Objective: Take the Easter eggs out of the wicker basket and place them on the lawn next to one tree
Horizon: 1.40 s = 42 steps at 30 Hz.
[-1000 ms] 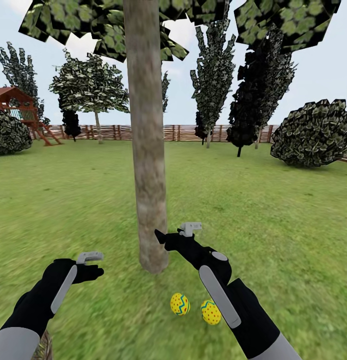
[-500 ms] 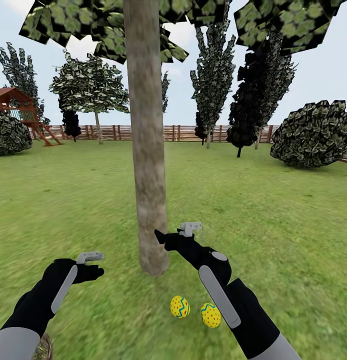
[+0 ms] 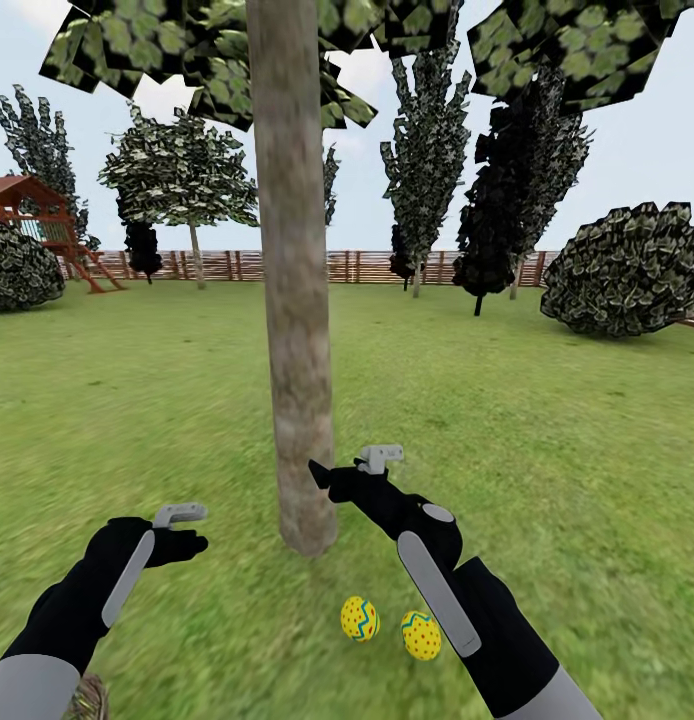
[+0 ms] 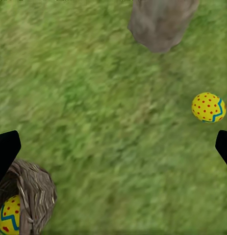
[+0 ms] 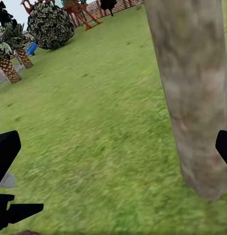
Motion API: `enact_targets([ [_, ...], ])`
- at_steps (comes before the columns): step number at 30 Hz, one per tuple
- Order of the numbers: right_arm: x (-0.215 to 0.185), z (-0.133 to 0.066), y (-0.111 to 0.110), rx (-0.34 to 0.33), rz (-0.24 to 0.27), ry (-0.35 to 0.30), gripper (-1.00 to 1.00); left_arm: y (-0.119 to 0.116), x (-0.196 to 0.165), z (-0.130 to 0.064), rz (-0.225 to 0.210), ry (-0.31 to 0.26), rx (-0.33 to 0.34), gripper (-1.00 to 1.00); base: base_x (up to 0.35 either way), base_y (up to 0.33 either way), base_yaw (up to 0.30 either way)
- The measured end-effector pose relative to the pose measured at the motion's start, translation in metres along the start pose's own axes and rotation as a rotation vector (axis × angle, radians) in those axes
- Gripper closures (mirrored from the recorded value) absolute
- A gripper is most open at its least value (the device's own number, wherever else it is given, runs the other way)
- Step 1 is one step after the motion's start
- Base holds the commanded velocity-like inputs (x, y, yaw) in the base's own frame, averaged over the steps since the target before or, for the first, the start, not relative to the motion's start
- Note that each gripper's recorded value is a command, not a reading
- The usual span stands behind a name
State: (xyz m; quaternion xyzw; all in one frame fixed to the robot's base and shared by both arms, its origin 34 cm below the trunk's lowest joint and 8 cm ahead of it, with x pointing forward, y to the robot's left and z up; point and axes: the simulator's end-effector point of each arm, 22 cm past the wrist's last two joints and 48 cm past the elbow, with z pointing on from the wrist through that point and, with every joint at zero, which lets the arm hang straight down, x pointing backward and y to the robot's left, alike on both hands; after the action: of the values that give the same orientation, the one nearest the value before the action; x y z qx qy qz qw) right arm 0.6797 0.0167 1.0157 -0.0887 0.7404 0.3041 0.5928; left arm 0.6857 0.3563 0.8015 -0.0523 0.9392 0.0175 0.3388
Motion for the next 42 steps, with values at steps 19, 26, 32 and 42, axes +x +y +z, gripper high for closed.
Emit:
enact_targets([
  [19, -0.027, -0.002, 0.009, 0.003, 0.001, 0.007, -1.0, -0.001, -0.021, -0.024, 0.001, 0.0, 0.001, -1.0, 0.0, 0.0, 0.028],
  [26, -0.032, -0.001, 0.01, 0.009, 0.002, 0.018, -1.0, -0.001, -0.027, -0.032, 0.001, 0.002, 0.001, -1.0, 0.0, 0.0, 0.253],
  [32, -0.04, -0.002, 0.01, 0.026, -0.03, 0.017, -1.0, 0.0, -0.022, -0.033, -0.004, 0.03, 0.0, -1.0, 0.0, 0.0, 0.284],
  [42, -0.054, -0.004, 0.014, 0.033, -0.043, 0.016, -1.0, 0.002, -0.022, -0.04, -0.009, 0.054, -0.003, -1.0, 0.0, 0.0, 0.287],
])
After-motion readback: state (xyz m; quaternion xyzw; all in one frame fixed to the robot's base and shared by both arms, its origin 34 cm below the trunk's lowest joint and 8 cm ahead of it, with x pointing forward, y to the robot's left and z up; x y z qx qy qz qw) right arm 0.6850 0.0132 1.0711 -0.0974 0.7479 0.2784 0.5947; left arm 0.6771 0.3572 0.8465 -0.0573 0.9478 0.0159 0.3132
